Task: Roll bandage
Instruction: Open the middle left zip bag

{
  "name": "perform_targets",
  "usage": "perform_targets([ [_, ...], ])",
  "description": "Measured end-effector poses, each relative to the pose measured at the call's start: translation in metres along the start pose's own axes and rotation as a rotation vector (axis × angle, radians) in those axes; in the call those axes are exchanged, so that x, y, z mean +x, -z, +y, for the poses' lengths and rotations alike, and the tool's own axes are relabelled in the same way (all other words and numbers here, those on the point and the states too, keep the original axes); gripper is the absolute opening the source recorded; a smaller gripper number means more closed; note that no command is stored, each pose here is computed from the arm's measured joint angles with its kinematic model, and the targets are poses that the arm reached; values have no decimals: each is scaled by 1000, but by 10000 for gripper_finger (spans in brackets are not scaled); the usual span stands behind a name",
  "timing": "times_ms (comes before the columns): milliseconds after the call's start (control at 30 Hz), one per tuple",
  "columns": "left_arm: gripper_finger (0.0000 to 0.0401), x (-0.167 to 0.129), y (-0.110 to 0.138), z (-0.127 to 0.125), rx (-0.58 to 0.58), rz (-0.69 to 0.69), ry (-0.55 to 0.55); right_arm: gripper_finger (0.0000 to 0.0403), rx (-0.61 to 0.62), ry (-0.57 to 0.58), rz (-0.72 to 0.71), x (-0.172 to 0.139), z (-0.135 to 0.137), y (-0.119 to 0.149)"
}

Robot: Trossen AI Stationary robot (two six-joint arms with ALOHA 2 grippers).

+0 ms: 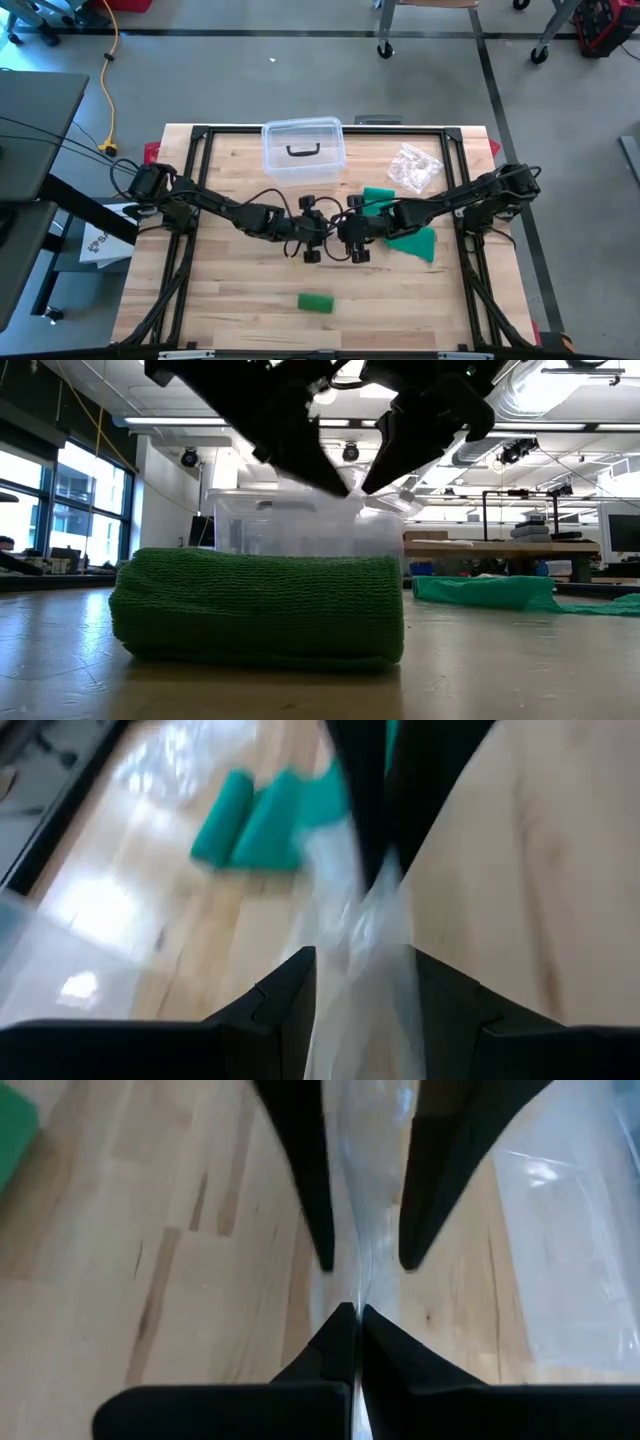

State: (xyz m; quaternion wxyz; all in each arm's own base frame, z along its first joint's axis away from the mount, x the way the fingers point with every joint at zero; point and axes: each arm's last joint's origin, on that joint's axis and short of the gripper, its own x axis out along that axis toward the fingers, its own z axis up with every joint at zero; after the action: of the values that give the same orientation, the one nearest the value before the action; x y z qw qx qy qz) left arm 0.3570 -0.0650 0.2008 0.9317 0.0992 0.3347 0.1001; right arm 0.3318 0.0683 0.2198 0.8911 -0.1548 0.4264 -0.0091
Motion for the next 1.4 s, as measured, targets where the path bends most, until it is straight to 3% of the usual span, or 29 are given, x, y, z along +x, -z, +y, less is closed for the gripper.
perform_targets([
  [233,125,-17,-21,-1,104,105,-95,0,-56,-53,2,3,-9,1],
  [367,114,-18,-24,-1,94,102,-51,0,-43,-49,9,6,-18,3],
  [533,92,-2,-12,-1,48,179,-26,0,-31,-136,12,7,-24,5],
  [700,65,11,-5,-16,67,200,1,0,-25,-197,39,8,-26,9],
  [867,48,6,-16,-28,54,186,18,0,-15,-232,95,8,-29,16],
  [1000,71,2,-24,-24,39,214,2,0,-12,-261,90,8,-29,16],
  [1233,155,5,-32,-12,2,181,-46,0,3,-260,49,9,-30,12],
  [1400,154,9,-30,-9,84,194,-98,0,12,-259,35,9,-29,10],
])
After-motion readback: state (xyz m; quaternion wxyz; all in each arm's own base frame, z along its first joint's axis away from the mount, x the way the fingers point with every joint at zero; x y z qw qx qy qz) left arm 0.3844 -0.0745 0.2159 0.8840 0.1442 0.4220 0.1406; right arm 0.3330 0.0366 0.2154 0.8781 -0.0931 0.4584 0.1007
